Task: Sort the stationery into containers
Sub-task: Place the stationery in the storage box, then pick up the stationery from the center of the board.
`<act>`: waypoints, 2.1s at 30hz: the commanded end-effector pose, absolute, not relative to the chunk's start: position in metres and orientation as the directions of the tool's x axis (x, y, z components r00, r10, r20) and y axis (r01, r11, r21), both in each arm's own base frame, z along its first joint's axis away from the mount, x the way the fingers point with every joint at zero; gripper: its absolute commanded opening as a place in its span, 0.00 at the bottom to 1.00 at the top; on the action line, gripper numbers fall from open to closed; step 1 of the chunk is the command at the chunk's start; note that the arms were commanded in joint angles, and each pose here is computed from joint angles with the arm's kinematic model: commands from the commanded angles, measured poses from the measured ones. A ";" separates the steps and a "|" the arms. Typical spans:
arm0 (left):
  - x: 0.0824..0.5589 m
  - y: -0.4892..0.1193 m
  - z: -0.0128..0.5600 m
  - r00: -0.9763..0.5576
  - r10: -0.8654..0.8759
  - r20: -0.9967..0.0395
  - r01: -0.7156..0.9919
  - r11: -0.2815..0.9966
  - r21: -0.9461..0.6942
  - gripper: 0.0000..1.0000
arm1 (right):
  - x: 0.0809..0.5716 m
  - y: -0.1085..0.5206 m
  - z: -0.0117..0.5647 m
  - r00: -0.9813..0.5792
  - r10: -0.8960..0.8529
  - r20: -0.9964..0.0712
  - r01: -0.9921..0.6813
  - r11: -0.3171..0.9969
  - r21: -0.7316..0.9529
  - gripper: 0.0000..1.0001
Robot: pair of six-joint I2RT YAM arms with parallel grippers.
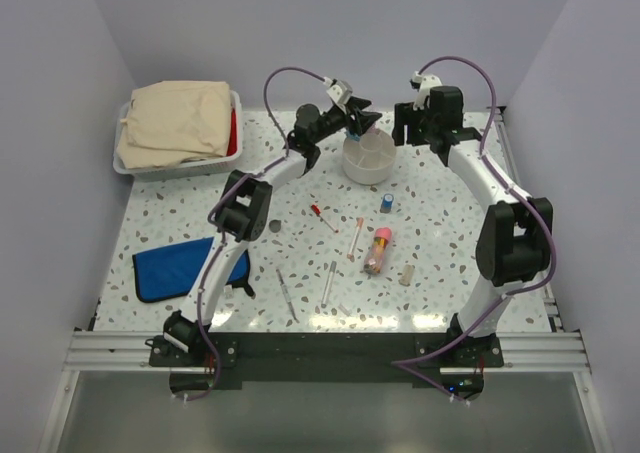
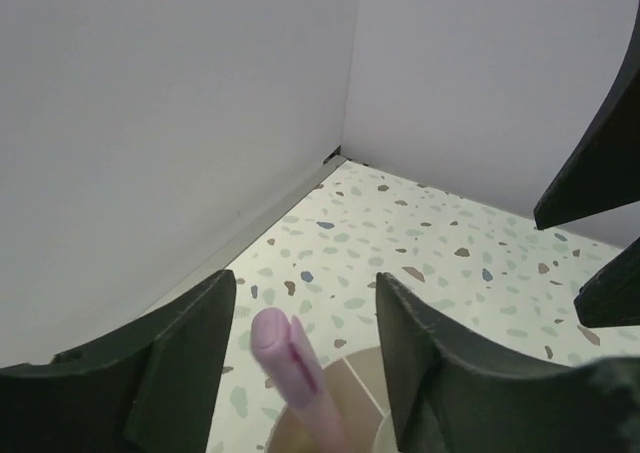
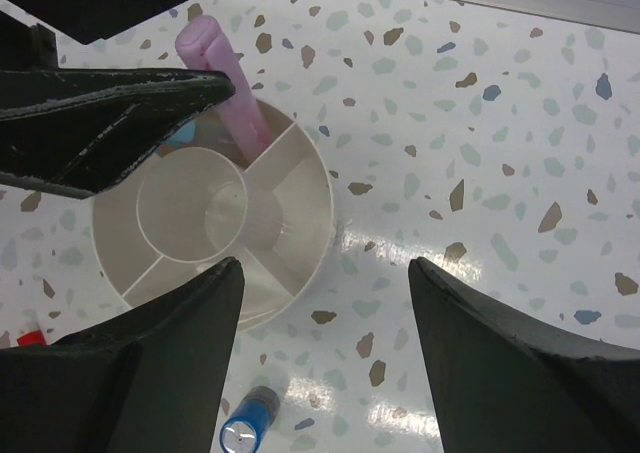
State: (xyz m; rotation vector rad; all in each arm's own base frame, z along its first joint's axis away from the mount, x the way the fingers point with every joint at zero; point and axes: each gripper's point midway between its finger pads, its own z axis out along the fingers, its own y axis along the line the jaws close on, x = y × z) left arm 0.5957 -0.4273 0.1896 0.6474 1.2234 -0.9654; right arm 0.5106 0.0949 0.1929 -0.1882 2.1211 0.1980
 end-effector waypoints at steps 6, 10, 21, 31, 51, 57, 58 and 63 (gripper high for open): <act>0.575 -0.391 0.274 0.236 -0.258 -0.937 0.865 0.494 0.082 0.76 | 0.525 0.096 0.231 -0.436 -0.038 -0.899 -0.218 0.974 0.064 0.71; 0.540 -0.347 0.345 0.313 -0.263 -0.913 0.841 0.522 0.138 0.77 | 0.518 0.099 0.234 -0.437 -0.039 -0.898 -0.238 0.968 0.073 0.71; 0.421 -0.255 0.308 0.169 0.027 -0.985 0.801 0.579 0.153 0.79 | 0.444 0.174 0.203 -0.505 -0.220 -0.835 -0.506 0.859 0.079 0.70; 0.330 -0.177 0.180 -0.298 0.336 -0.893 0.705 0.709 0.031 0.77 | 0.367 0.231 0.159 -0.600 -0.375 -0.707 -0.677 0.709 0.198 0.70; 0.248 -0.195 0.099 -0.627 0.513 -0.586 0.724 0.661 -0.197 0.62 | 0.318 0.275 0.144 -0.871 -0.174 -0.460 -0.390 0.814 0.430 0.61; 0.259 -0.164 0.089 -0.660 0.452 -0.600 0.616 0.782 -0.089 0.62 | 0.285 0.260 0.111 -0.944 -0.176 -0.279 -0.273 0.892 0.361 0.58; 0.263 -0.159 0.090 -0.666 0.439 -0.604 0.596 0.800 -0.076 0.62 | 0.276 0.262 0.107 -0.948 -0.190 -0.257 -0.276 0.892 0.359 0.58; 0.295 -0.137 0.108 -0.656 0.366 -0.660 0.492 0.871 -0.006 0.63 | 0.259 0.262 0.089 -0.964 -0.189 -0.187 -0.246 0.900 0.360 0.57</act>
